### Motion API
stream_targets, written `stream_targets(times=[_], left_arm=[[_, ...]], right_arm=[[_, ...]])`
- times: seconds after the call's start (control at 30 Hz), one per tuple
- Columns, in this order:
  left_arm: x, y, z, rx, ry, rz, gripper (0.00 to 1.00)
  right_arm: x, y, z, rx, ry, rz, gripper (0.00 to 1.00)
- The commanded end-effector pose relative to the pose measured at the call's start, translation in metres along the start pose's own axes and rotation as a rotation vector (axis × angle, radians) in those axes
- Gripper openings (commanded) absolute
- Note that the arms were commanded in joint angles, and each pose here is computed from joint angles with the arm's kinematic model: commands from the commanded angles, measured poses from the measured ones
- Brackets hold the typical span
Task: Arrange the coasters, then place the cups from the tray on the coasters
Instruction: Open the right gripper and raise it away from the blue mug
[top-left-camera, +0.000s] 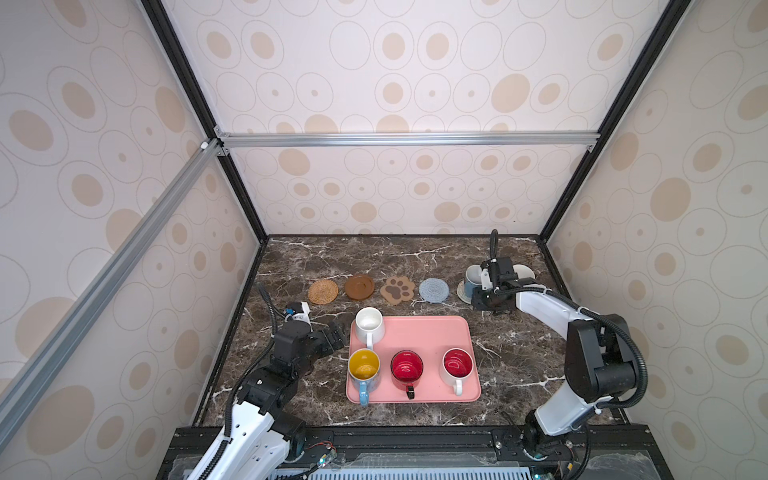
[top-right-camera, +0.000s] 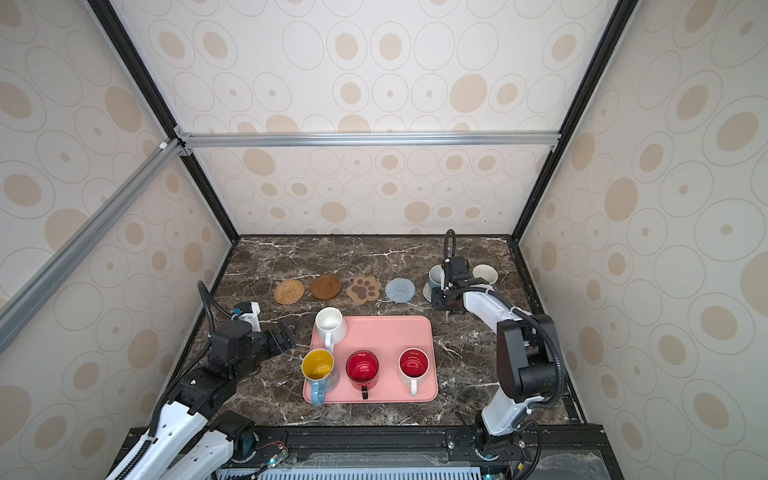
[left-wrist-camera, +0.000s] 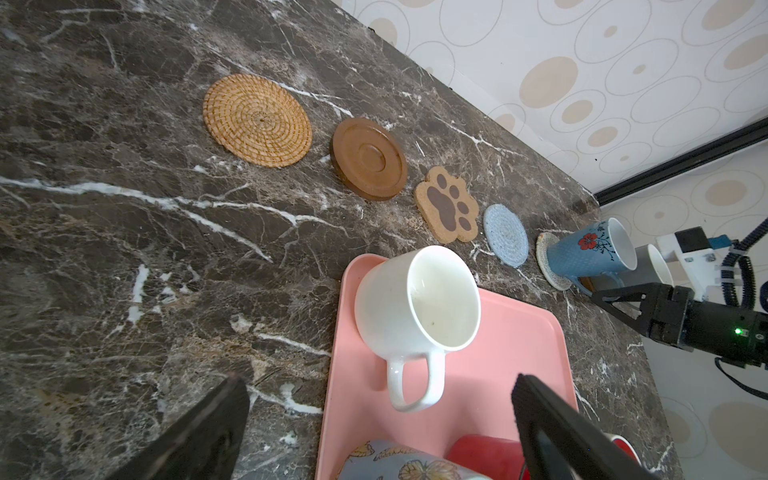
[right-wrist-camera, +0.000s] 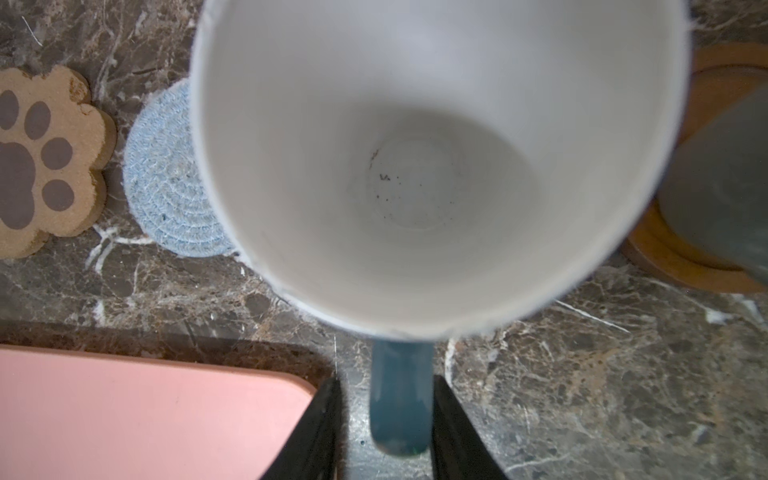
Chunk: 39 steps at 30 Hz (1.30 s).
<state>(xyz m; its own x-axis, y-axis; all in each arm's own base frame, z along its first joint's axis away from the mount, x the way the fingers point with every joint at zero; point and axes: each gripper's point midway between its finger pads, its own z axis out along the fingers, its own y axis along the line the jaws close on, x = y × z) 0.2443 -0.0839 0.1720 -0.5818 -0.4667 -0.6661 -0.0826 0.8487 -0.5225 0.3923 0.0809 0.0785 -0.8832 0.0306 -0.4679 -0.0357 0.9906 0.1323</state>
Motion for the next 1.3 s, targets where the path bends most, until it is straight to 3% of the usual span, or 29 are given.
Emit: stream_targets(times=[0.0, 0.7, 1.27], left_arm=[[-0.003, -0.001, -0.002, 0.001, -0.014, -0.017, 1.00], [-0.004, -0.005, 0.003, 0.006, -0.002, 0.010, 1.00], [-0.007, -0.023, 0.008, 0.008, 0.103, 0.125, 0.98]], right_arm=[[-0.006, -0.005, -0.012, 0.025, -0.030, 0.012, 0.37], [0.008, -0.022, -0.101, 0.104, -0.150, 0.113, 0.40], [0.032, -0.008, -0.145, -0.012, -0.186, 0.176, 0.42]])
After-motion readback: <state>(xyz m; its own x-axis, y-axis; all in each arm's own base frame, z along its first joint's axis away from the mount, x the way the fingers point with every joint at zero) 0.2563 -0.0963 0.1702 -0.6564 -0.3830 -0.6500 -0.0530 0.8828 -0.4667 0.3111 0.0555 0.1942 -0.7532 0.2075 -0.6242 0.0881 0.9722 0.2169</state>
